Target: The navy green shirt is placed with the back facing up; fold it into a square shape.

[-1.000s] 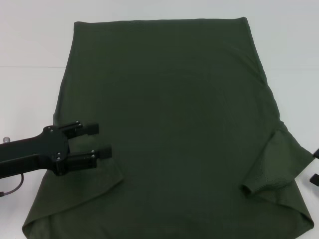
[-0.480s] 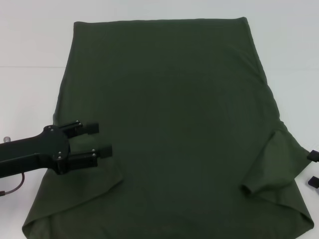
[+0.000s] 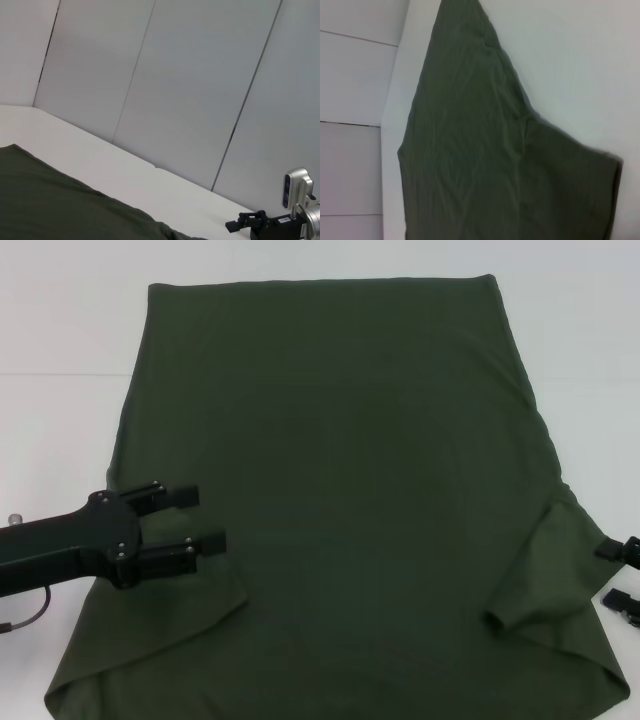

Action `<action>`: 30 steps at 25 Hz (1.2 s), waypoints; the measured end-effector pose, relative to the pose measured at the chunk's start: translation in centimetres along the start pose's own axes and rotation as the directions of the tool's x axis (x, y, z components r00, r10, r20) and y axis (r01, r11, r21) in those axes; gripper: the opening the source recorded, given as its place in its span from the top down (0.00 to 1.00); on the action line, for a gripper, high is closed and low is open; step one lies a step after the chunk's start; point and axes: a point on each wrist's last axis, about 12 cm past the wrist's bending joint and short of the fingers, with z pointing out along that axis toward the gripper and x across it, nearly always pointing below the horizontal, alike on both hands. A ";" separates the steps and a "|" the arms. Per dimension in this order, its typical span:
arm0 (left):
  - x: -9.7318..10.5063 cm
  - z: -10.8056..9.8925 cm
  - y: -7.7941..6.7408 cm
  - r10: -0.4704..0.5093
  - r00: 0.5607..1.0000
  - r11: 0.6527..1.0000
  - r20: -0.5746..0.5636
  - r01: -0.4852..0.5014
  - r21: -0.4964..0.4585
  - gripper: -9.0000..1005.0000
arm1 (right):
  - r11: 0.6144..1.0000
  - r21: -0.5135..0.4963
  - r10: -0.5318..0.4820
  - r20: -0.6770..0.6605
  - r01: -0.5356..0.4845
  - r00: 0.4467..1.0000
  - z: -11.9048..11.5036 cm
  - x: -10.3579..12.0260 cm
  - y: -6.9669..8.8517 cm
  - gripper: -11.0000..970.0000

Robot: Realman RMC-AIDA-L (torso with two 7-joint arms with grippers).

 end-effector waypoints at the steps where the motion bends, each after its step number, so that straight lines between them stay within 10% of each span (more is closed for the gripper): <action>1: 0.0 0.0 0.0 0.000 1.000 1.000 0.000 0.000 0.000 0.16 | 1.000 0.005 -0.004 -0.003 0.004 1.000 0.2 0.0 0.0 0.04; 30: 0.0 0.0 -0.1 0.001 1.000 1.000 -0.001 -0.001 0.012 0.16 | 0.999 -0.017 -0.030 -0.013 0.029 0.999 2.0 -0.3 1.4 0.03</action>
